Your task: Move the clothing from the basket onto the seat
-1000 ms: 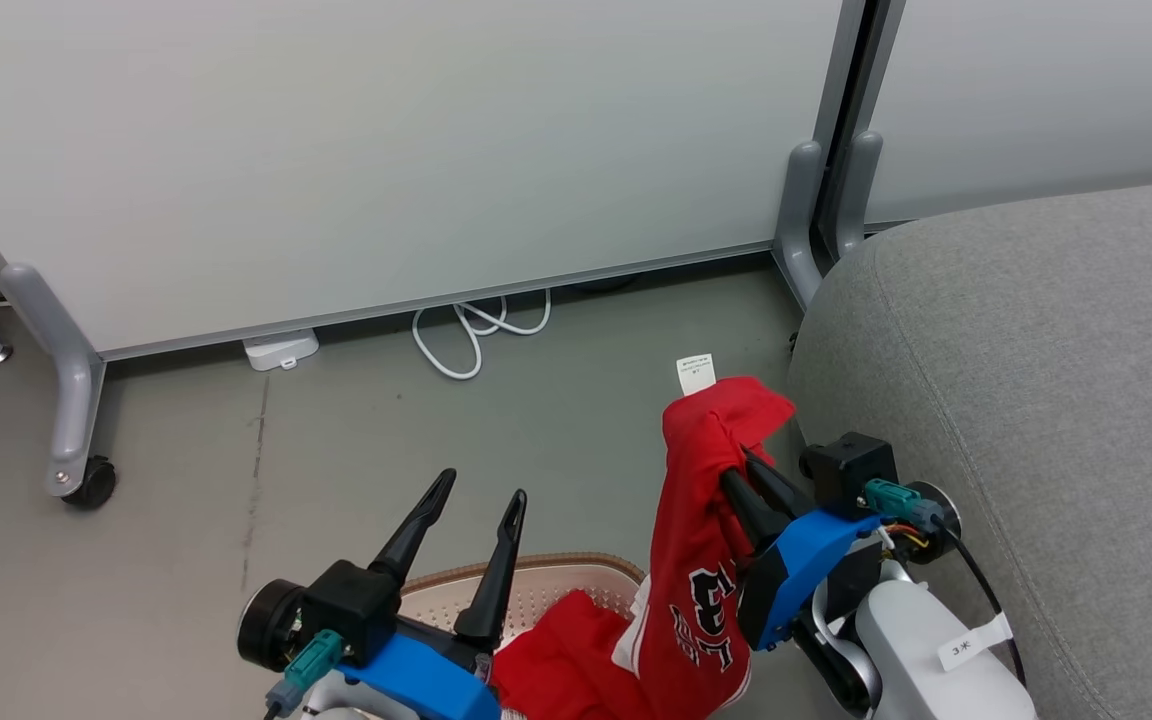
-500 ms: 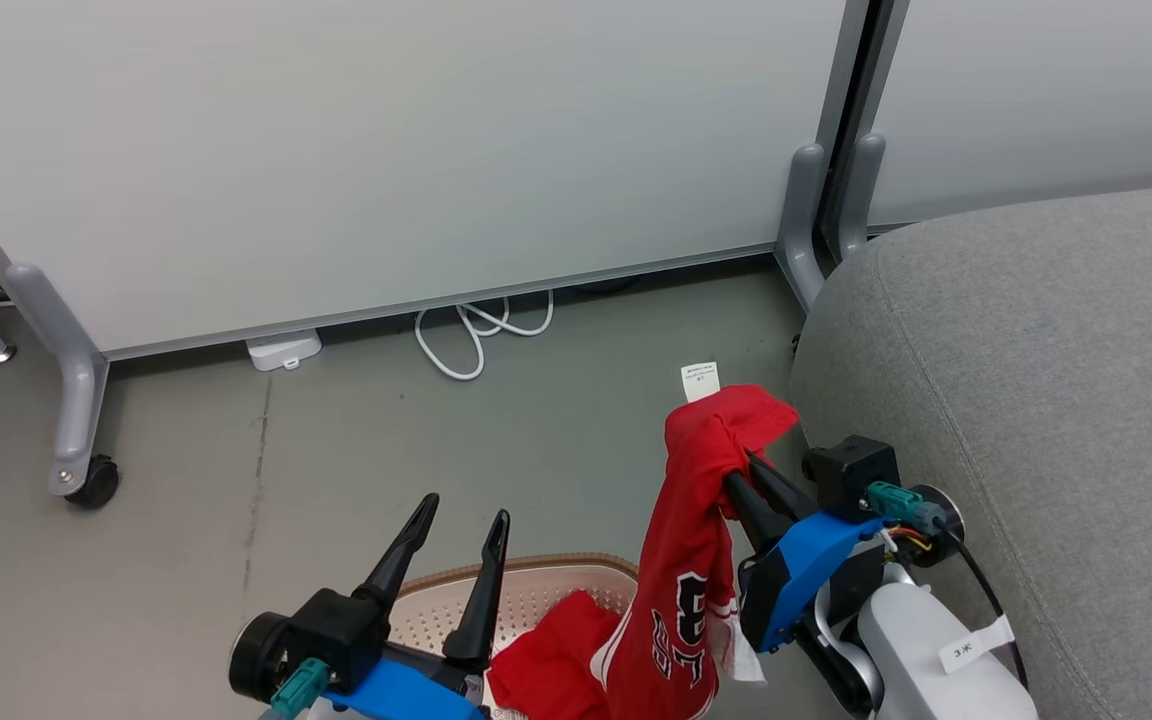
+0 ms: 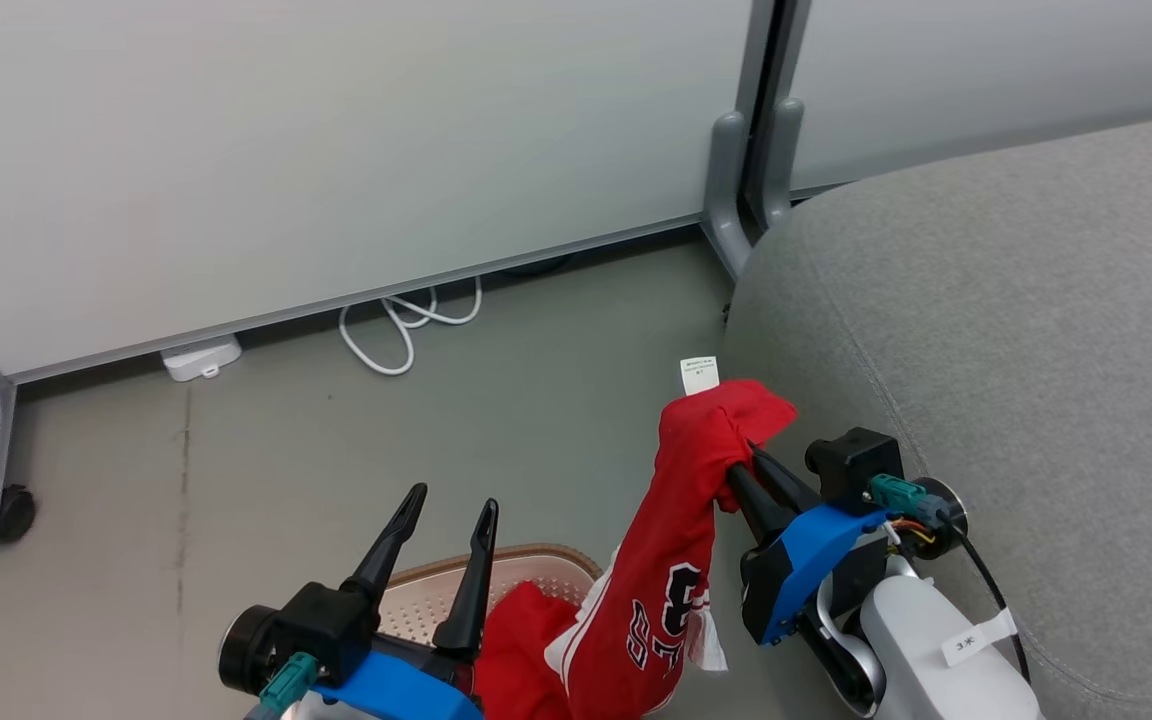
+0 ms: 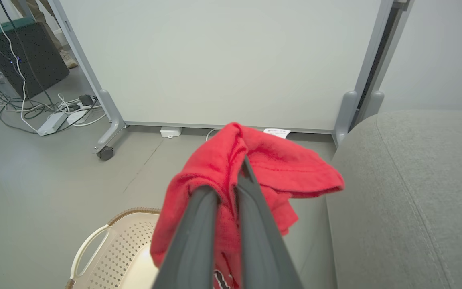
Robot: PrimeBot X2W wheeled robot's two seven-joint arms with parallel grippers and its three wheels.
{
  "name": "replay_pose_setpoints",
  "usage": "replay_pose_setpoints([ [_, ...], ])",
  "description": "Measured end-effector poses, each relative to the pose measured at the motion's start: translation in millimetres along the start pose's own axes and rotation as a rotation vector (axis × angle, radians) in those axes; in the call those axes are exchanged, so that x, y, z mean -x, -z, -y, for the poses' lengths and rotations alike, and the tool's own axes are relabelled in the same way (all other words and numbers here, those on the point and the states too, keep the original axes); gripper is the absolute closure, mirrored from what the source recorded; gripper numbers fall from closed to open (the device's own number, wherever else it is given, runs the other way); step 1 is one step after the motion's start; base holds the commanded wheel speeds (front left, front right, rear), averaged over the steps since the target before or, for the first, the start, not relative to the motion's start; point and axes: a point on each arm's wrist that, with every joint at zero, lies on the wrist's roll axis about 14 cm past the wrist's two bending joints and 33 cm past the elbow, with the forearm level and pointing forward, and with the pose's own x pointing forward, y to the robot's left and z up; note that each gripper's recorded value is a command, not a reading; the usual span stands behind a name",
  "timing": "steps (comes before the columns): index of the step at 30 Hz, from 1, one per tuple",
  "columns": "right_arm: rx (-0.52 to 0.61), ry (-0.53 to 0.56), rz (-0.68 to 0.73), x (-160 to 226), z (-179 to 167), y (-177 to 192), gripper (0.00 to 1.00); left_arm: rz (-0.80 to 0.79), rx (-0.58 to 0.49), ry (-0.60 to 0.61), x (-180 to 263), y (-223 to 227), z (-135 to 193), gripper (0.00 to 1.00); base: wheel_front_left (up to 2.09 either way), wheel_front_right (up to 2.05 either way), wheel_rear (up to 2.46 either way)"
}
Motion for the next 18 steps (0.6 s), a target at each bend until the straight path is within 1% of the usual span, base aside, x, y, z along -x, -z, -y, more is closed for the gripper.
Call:
replay_pose_setpoints([
  [7, -0.015, 0.099, 0.005, 20.3, 32.6, 1.4, 1.00, -0.022, 0.005, 0.100, -21.5, 8.5, 25.9, 0.00, 0.00, 0.00, 0.00],
  [18, -0.058, 0.290, 0.019, 70.8, 85.8, 6.9, 1.00, -0.067, 0.011, 0.310, -50.4, 25.3, 85.6, 0.00, 0.00, 0.00, 0.00],
])
